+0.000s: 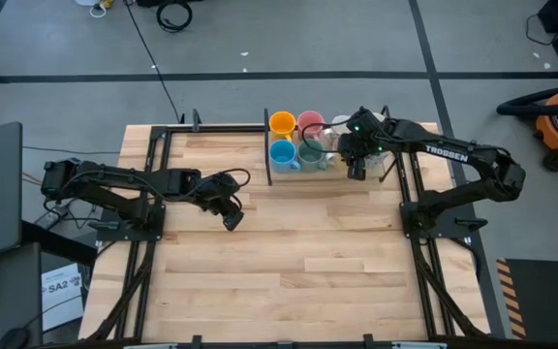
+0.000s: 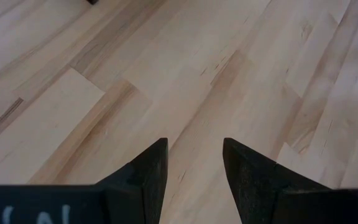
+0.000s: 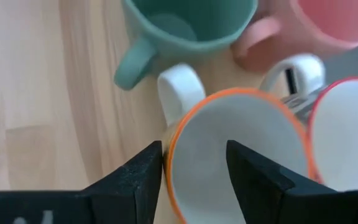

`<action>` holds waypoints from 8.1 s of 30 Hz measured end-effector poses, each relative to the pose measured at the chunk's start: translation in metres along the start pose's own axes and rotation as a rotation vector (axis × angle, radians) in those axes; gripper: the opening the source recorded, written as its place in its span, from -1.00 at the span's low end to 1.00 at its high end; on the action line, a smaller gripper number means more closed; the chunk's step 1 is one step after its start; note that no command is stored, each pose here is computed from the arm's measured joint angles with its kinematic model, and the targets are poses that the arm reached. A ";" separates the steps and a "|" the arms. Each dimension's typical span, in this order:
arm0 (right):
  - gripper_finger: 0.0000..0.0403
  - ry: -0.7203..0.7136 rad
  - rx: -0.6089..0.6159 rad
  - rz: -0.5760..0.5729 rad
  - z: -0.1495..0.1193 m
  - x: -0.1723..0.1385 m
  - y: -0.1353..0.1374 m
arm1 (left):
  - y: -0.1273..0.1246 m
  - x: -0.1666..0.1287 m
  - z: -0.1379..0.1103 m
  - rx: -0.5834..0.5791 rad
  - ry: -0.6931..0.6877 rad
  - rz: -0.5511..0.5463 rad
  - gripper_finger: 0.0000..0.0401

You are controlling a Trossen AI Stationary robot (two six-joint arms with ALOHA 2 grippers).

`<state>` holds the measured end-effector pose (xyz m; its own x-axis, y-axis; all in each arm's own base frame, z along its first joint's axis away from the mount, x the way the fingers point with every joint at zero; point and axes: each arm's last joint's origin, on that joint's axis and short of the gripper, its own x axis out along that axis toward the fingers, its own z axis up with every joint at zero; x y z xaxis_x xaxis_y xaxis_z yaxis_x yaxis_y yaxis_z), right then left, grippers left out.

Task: Place coffee mugs
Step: Return to Home Position

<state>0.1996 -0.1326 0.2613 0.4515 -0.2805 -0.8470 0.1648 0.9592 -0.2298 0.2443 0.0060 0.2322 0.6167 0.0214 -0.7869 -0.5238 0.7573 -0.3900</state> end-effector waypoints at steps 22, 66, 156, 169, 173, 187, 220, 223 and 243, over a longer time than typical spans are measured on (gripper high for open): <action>-0.08 -0.154 0.143 0.121 0.051 -0.093 0.010 | -0.015 -0.034 0.018 0.248 -0.282 -0.180 -0.20; -0.08 -0.782 0.349 0.254 -0.116 -0.108 0.089 | 0.015 -0.173 -0.061 0.570 -0.601 -0.121 -0.20; -0.08 -1.082 0.364 0.308 -0.139 -0.001 0.113 | 0.081 -0.053 -0.138 0.624 -0.880 -0.233 -0.20; -0.08 -1.081 0.369 0.311 -0.139 -0.001 0.113 | 0.089 -0.049 -0.126 0.678 -0.879 -0.228 -0.20; -0.08 -1.081 0.369 0.311 -0.139 -0.001 0.113 | 0.091 -0.048 -0.124 0.699 -0.860 -0.265 -0.20; -0.08 -1.081 0.369 0.312 -0.139 -0.001 0.113 | 0.096 -0.047 -0.120 0.708 -0.844 -0.301 -0.20; -0.08 -1.080 0.369 0.312 -0.139 -0.001 0.113 | 0.096 -0.049 -0.118 0.679 -0.875 -0.295 -0.20; -0.08 -1.081 0.369 0.312 -0.139 -0.001 0.113 | 0.096 -0.049 -0.118 0.668 -0.877 -0.302 -0.20; -0.08 -1.081 0.369 0.313 -0.139 -0.001 0.113 | 0.089 -0.050 -0.120 0.774 -0.947 -0.561 -0.20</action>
<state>0.0955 -0.0191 0.1694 0.9950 -0.0901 0.0437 0.0785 0.9729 0.2174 0.0959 -0.0063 0.1796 0.9676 -0.2090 0.1420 0.2012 0.9772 0.0673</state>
